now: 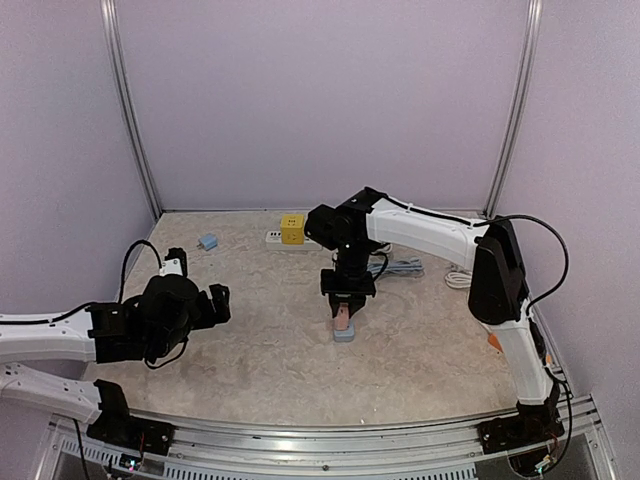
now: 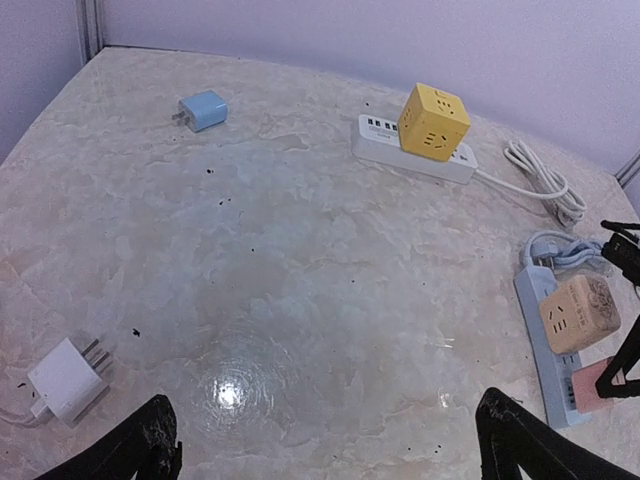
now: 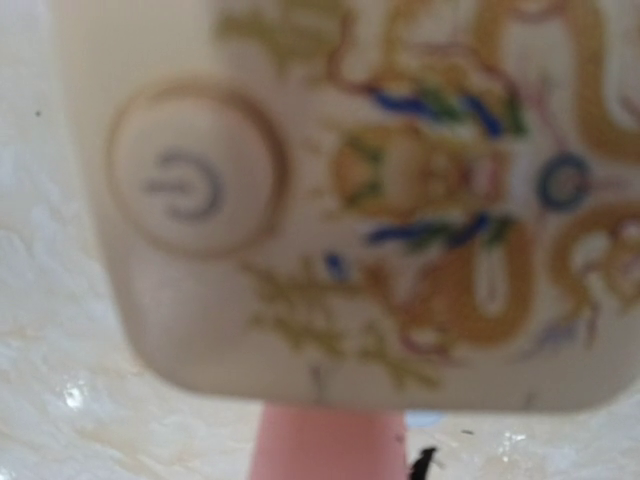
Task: Insert the plug
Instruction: Insert the plug into the socket slot.
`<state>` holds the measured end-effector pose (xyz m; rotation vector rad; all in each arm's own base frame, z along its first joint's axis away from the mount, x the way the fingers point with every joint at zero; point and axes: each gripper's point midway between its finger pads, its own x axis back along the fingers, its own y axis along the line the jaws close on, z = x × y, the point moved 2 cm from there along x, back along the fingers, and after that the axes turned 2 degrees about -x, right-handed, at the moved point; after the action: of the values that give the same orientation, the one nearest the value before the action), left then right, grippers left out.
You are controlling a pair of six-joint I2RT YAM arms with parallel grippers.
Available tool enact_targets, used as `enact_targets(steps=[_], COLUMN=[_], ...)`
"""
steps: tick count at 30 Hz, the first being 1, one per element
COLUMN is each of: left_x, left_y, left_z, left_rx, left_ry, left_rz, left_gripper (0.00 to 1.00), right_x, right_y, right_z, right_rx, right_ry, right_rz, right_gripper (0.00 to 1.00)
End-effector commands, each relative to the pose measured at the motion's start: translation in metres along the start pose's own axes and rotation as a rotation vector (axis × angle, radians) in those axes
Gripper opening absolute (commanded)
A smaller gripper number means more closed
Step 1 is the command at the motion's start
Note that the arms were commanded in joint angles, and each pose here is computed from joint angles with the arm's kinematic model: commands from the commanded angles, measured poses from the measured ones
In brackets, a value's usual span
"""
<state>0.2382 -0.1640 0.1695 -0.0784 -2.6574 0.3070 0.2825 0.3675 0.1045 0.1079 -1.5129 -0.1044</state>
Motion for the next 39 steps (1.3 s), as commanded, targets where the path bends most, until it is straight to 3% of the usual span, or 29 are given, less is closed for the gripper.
enact_targets(steps=[1,25,34,39], left_x=[0.0,-0.009,-0.01,-0.01], left_y=[0.005,0.014,0.02,0.02], left_z=[-0.003,0.005,0.006,0.006], left_rx=[0.017,0.016,0.028,0.03], left_ry=[0.011,0.038,0.039,0.041], left_rz=[-0.033,-0.095,-0.116,-0.114], left_gripper=[0.99,0.99,0.99,0.99], right_x=[-0.037,-0.065,-0.062,-0.04], right_y=[-0.024,-0.029,-0.032,-0.024], right_z=[-0.002,0.008,0.007,-0.001], right_rx=[-0.034,-0.022,-0.018,-0.012], right_ry=[0.025,-0.047,-0.064,-0.123], right_rz=[0.163,0.225,0.232,0.199], right_gripper=[0.0,0.02,0.1,0.28])
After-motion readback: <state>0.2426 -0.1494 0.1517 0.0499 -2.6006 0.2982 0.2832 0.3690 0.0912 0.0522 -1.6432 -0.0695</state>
